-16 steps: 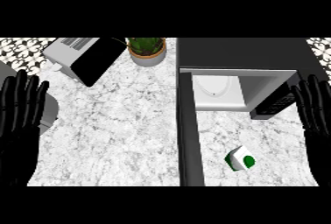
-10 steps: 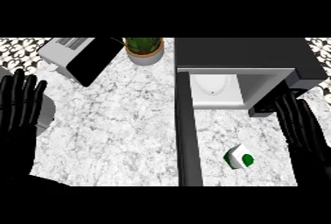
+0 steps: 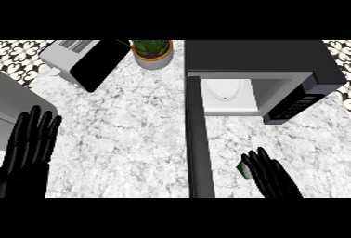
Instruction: Pick up the milk, place it into the microwave and close the microwave
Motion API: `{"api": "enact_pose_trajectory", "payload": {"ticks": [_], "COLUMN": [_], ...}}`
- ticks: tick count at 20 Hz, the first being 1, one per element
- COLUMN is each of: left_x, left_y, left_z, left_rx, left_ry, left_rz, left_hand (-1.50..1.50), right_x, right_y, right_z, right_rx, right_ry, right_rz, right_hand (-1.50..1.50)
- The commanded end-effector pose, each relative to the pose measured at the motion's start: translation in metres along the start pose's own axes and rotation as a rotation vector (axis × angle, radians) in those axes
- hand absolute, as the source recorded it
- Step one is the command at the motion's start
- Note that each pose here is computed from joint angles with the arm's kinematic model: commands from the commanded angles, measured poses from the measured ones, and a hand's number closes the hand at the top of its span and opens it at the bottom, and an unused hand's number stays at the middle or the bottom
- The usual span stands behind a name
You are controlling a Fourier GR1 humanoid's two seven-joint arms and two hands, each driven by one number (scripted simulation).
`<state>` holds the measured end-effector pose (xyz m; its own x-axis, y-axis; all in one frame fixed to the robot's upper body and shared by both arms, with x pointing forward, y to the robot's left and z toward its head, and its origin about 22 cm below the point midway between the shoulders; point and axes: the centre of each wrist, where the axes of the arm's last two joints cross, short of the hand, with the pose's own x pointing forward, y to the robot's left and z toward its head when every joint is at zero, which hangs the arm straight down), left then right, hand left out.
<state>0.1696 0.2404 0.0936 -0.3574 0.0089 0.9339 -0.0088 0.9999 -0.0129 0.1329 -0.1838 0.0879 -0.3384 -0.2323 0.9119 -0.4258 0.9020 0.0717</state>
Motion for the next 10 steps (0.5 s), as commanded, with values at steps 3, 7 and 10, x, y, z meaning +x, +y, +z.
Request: {"api": "enact_pose_trajectory", "payload": {"ticks": [3, 7, 10], "left_x": [0.024, 0.005, -0.003], "left_y": [-0.005, -0.001, 0.006], "left_z": [0.026, 0.046, 0.064], "left_rx": [-0.008, 0.010, -0.002], "left_ry": [0.005, 0.007, 0.031], "left_rz": [0.007, -0.003, 0.016], "left_hand": [-1.50, -1.50, -1.50], "right_x": [-0.005, -0.002, 0.005], "right_y": [0.007, 0.016, 0.004], "right_z": [0.032, 0.013, 0.031], "right_rx": [-0.029, -0.089, -0.153], "right_ry": [0.014, -0.024, -0.020], "right_rz": [0.009, 0.079, 0.185], "right_hand": [-1.50, -1.50, -1.50]}}
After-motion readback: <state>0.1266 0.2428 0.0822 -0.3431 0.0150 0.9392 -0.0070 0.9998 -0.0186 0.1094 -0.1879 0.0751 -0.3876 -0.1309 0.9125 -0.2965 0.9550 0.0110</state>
